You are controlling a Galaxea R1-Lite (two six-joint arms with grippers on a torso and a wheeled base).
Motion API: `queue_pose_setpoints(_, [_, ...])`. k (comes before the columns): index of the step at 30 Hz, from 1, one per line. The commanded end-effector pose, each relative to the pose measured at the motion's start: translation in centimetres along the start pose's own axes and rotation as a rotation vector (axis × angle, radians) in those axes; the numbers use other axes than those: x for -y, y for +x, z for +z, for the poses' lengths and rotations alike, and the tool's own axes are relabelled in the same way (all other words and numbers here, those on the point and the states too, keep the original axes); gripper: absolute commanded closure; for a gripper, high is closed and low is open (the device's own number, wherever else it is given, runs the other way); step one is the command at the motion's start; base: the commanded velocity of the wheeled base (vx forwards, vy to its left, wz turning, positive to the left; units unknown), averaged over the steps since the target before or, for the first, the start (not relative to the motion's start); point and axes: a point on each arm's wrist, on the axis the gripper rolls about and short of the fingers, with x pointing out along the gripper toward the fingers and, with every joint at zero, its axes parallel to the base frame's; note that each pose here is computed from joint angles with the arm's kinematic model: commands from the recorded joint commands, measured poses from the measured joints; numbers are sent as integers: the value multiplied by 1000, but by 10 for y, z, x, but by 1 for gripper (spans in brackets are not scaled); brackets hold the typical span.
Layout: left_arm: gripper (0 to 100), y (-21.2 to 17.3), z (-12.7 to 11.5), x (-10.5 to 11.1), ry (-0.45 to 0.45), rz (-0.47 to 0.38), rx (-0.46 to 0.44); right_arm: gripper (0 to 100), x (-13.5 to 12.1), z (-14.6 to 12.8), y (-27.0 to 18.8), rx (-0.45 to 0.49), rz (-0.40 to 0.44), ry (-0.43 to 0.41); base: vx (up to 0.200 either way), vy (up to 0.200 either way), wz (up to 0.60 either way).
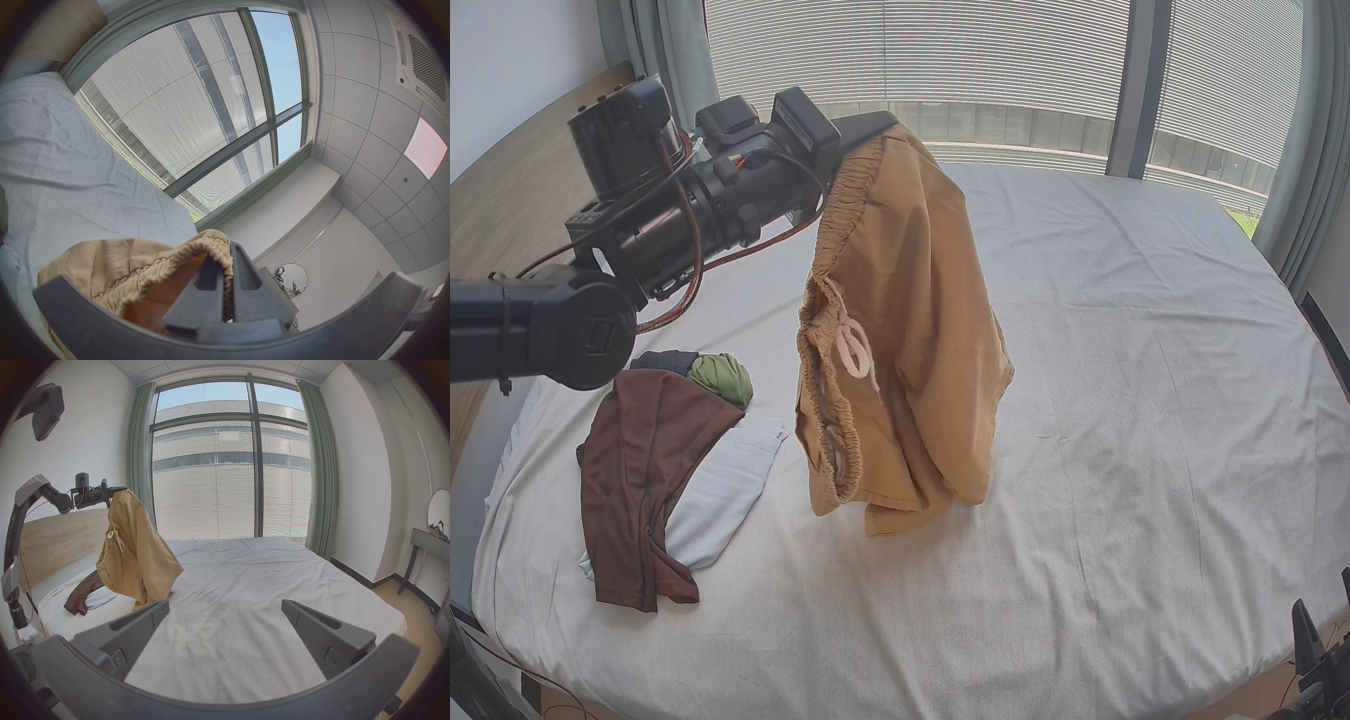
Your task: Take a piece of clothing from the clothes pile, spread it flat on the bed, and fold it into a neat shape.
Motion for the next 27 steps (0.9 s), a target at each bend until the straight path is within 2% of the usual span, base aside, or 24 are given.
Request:
queue_pose_setpoints(1, [100,0,-2,-3,-2,8,-5,0,0,-5,0,-1,1,-1,0,0,0])
queue_pose_setpoints(14, [100,-3,-5,-3,19,-5,4,0,0,-5,0,-3,5,-24,0,0,0])
queue_pose_setpoints(24, [100,-4,-3,-2,36,-15,14,0,0,-5,0,2,4,-10,0,0,0])
queue_pose_setpoints(26, [100,-4,-4,-2,45,-12,11,0,-1,13,-3,110,15,0,0,0,0])
queue_pose_setpoints(27, [100,-6,-5,-3,51,-8,9,0,-1,40,-10,229,9,8,0,0,0])
